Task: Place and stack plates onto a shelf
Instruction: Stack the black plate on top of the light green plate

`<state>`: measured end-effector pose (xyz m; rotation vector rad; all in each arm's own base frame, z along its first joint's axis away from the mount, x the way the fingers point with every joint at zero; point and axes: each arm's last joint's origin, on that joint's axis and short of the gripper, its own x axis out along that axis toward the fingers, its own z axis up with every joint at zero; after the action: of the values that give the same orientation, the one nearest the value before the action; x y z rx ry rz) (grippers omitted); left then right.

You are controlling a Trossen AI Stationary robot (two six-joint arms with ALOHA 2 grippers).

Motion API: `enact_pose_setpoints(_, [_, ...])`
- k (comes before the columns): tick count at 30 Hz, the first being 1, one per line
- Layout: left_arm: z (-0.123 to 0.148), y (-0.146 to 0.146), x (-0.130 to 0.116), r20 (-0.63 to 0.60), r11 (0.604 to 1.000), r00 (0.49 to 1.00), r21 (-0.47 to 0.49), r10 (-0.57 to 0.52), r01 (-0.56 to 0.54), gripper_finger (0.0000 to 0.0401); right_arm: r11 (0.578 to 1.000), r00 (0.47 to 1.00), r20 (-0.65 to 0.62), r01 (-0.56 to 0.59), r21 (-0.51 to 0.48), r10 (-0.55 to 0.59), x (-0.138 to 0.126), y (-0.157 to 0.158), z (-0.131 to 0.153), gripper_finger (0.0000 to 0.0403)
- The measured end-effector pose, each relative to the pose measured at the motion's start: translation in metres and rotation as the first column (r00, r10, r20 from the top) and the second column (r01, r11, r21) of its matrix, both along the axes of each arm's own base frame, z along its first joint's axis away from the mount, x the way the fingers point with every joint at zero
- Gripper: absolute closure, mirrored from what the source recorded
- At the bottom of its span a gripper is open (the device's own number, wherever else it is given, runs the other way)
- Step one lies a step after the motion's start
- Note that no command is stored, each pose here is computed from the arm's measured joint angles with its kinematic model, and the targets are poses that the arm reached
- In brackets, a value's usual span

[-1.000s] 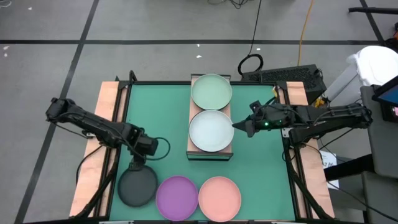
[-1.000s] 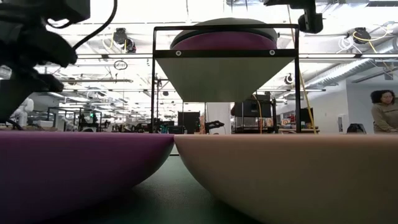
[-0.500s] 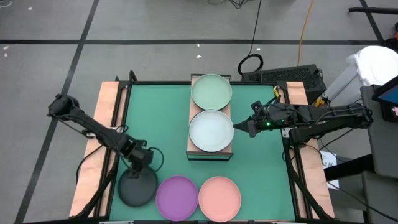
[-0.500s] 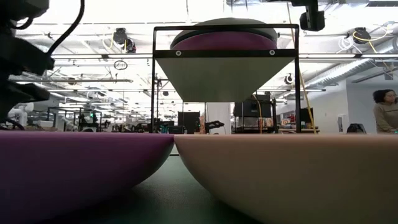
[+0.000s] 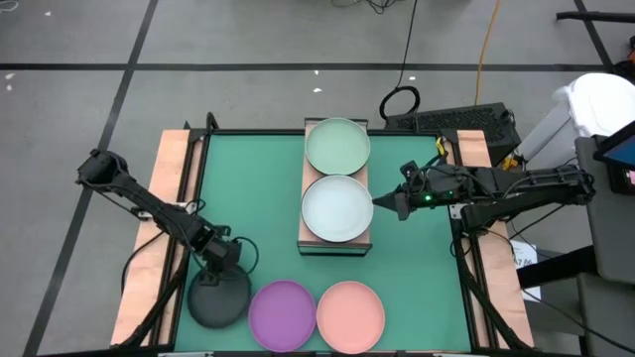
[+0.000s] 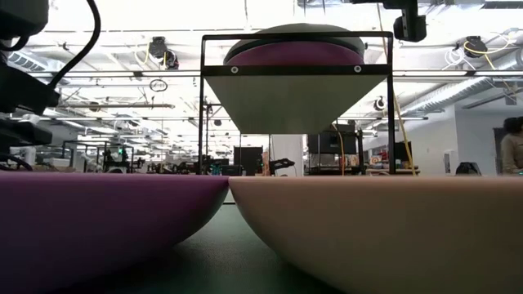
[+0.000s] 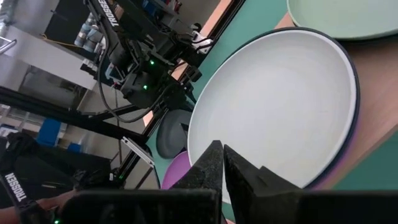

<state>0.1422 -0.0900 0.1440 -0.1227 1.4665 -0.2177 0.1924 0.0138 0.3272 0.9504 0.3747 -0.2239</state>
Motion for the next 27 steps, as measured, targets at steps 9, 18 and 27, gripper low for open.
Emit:
enact_pose_setpoints(9, [0.009,-0.002,-0.001,-0.004,0.997,1.0,-0.081,0.004,-0.005,0.0388,1.0,1.0,0.0,0.001,0.001,-0.001,0.0,0.0,0.0,0.0403])
enact_pose_setpoints(18, [0.032,0.01,-0.018,0.032,0.973,0.98,-0.131,0.194,-0.189,0.0389,1.0,1.0,-0.018,0.0,0.002,0.0,-0.001,0.0,-0.002,0.0403])
enact_pose_setpoints(27, [0.07,0.021,-0.032,0.096,0.93,0.935,-0.183,0.341,-0.32,0.0389,1.0,0.998,-0.066,0.0,-0.002,0.0,-0.003,0.0,-0.006,0.0403])
